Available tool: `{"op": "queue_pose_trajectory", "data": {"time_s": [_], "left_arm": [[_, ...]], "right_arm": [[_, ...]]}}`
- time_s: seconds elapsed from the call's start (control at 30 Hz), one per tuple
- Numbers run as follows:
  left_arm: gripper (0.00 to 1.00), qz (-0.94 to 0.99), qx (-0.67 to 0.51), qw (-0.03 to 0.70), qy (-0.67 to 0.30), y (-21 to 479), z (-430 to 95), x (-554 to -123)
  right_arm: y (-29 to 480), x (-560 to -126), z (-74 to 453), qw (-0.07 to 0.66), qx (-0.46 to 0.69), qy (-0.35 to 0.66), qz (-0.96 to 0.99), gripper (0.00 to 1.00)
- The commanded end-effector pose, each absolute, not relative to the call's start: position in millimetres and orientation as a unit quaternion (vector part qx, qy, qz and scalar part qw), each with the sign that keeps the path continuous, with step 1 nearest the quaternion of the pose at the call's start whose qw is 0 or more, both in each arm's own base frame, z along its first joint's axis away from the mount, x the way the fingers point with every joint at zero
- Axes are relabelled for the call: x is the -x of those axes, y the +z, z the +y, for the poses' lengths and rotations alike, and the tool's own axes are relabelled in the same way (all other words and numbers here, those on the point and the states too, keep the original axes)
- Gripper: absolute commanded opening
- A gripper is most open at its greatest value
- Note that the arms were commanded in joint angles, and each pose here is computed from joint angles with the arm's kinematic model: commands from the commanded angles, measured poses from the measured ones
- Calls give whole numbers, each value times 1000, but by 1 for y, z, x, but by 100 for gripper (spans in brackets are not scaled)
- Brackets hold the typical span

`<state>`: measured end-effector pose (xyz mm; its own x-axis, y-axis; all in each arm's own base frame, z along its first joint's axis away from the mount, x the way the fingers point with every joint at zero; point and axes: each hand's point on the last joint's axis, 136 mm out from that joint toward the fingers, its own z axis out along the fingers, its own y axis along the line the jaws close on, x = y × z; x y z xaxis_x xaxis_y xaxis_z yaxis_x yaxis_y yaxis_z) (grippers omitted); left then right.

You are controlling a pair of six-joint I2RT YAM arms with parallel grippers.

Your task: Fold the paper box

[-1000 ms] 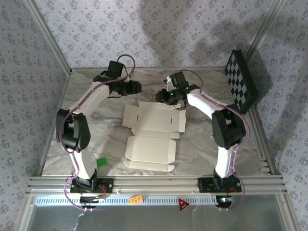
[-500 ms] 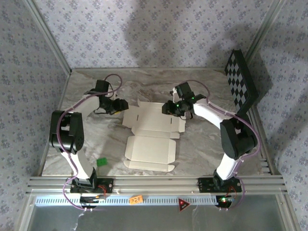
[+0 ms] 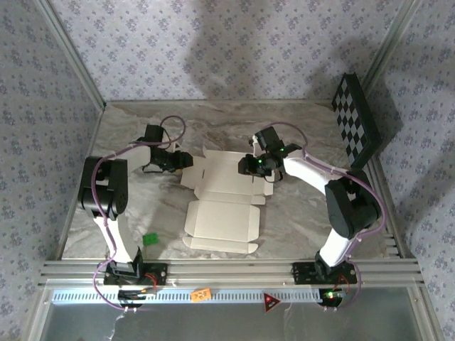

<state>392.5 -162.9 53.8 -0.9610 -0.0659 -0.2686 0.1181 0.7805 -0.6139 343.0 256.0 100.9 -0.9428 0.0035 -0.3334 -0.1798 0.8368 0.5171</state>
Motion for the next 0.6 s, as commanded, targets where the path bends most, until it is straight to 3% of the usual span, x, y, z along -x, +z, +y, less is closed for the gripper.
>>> {"op": "queue_pose_trajectory", "data": {"time_s": [0.0, 0.27, 0.57], "left_arm": [[37, 926, -32, 145, -346, 53, -167, -393], [19, 917, -50, 182, -351, 67, -168, -393], [11, 881, -101, 261, -381, 138, -179, -389]], "right_arm": [[105, -338, 250, 168, 42, 273, 946, 35], [115, -338, 247, 177, 47, 270, 945, 35], [169, -339, 216, 246, 75, 271, 928, 37]]}}
